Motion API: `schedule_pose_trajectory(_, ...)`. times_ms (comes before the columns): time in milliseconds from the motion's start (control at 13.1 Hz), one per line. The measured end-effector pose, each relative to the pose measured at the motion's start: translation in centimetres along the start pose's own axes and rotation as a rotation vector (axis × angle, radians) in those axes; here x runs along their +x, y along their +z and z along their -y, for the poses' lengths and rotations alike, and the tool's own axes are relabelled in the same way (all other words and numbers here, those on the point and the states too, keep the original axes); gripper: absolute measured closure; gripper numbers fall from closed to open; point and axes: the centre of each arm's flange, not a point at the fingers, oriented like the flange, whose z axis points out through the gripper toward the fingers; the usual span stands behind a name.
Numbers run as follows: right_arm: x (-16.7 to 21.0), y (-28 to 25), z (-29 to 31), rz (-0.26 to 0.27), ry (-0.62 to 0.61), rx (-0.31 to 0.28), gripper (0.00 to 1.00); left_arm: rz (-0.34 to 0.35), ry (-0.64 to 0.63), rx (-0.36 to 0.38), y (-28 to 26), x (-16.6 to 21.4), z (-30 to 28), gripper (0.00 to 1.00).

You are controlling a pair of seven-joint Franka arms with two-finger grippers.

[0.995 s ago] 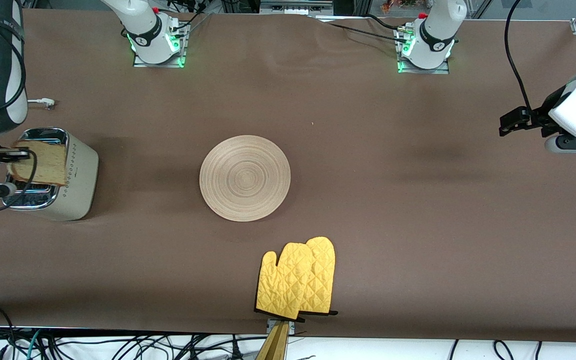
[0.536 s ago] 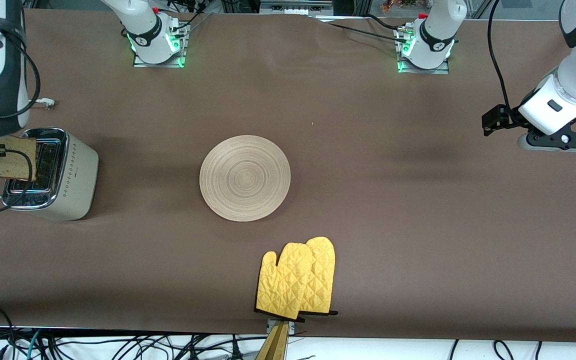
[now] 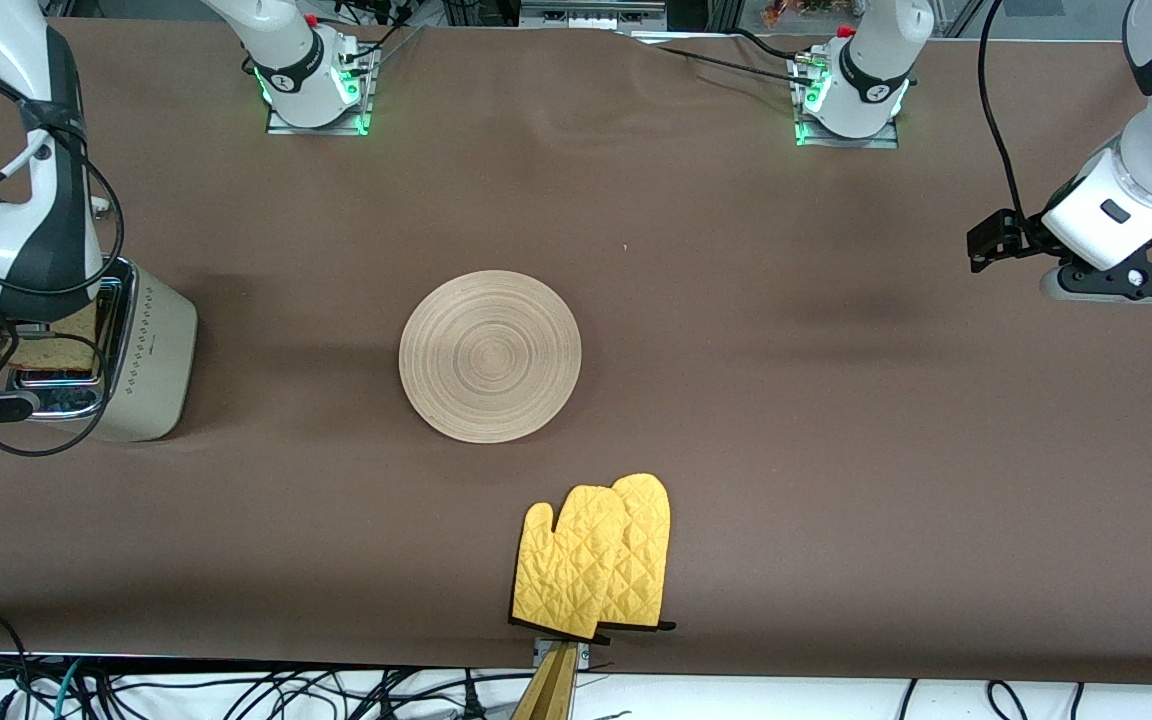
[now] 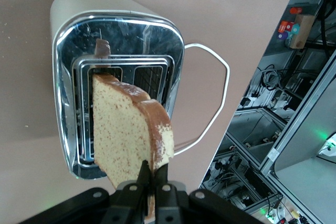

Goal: Move plate and put bread in toaster

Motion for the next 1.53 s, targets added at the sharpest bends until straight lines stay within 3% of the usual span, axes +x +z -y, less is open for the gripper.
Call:
schedule_pose_trajectory(153,0.7,0.7,0.5,-0.007,0.011,-0.004,0.93,-0.005,-0.001,0.000,-0.3,0.0,0.0,0.00)
schedule_pose_trajectory(230,0.9,0.9,0.6,-0.009,0.017,-0.005,0.87,-0.008,-0.007,-0.006,-0.4,0.0,0.0,0.00)
schedule_pose_trajectory(536,0.8,0.0,0.4,-0.040,0.028,0.004,0.44,-0.028,-0.067,-0.054,-1.5,0.1,0.5,0.00)
schedule_pose_trajectory(613,0.4,-0.8,0.5,-0.060,0.029,0.041,0.33,-0.036,-0.075,-0.055,-1.9,0.1,0.8,0.00)
schedule_pose_trajectory(842,-1.8,-4.7,1.5,-0.153,0.021,0.243,0.01,-0.043,-0.083,-0.056,-2.2,0.2,1.2,0.00)
schedule_pose_trajectory(995,-3.3,-7.1,2.2,-0.204,0.007,0.354,0.00,-0.042,-0.083,-0.056,-2.2,0.2,1.2,0.00)
schedule_pose_trajectory(1225,-4.7,-9.8,3.5,-0.257,-0.023,0.476,0.00,-0.043,-0.083,-0.056,-2.2,0.2,1.2,0.00)
schedule_pose_trajectory(1532,-7.0,-12.5,2.9,-0.346,0.018,0.519,0.00,-0.044,-0.085,-0.056,-2.2,0.2,1.3,0.00)
